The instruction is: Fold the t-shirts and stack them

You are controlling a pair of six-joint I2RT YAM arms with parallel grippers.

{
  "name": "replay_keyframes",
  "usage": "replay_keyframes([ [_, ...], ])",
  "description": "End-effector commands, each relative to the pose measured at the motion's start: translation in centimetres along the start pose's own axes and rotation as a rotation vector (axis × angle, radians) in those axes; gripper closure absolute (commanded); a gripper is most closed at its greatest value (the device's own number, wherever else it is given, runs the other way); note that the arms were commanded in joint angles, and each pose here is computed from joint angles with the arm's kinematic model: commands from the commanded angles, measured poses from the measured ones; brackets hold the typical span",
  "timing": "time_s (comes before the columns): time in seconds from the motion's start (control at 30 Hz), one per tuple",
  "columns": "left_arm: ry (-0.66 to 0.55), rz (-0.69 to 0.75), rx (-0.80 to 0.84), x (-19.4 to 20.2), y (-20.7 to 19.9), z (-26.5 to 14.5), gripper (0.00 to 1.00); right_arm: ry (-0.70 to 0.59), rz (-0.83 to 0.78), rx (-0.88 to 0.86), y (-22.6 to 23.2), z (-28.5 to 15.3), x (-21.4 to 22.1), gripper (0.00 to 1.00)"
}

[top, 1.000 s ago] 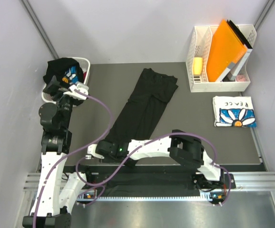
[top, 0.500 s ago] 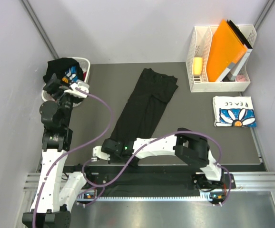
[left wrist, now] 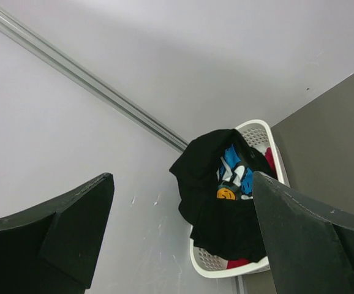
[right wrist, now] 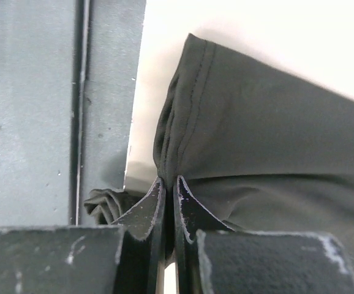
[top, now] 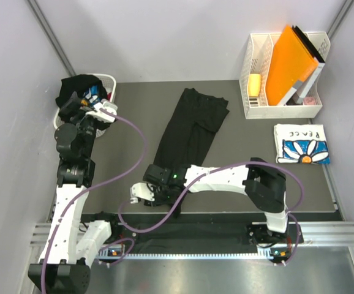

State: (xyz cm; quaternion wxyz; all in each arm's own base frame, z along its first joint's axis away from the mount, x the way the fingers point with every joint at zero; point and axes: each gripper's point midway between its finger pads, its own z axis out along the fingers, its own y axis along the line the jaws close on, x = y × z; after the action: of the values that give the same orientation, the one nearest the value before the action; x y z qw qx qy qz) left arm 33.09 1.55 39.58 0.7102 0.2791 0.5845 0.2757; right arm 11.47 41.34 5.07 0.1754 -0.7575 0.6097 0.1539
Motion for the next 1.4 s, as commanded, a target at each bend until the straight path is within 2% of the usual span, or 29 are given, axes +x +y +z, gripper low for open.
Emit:
replay_keyframes([
  [0.0,-0.099,-0.022,-0.064,-3.1,2.5,0.5,0.02,-0.095,-0.045,-0.018,-0.4,-2.1,-2.8,1.00],
  [0.2,-0.126,-0.029,-0.041,-3.5,2.0,0.8,0.02,-0.122,-0.050,0.095,-5.3,-2.8,-4.2,1.00],
  [0.4,-0.151,-0.036,-0.017,-3.8,1.5,0.9,0.02,-0.097,-0.101,0.194,-8.7,-3.9,-3.7,1.00],
  [1.1,-0.127,-0.059,-0.017,-2.9,0.9,1.0,0.03,0.023,-0.088,0.333,-17.6,-7.2,3.5,1.00],
  [1.37,-0.120,-0.072,-0.014,-2.6,0.7,1.3,0.03,0.009,-0.082,0.390,-21.2,-9.2,3.8,1.00],
])
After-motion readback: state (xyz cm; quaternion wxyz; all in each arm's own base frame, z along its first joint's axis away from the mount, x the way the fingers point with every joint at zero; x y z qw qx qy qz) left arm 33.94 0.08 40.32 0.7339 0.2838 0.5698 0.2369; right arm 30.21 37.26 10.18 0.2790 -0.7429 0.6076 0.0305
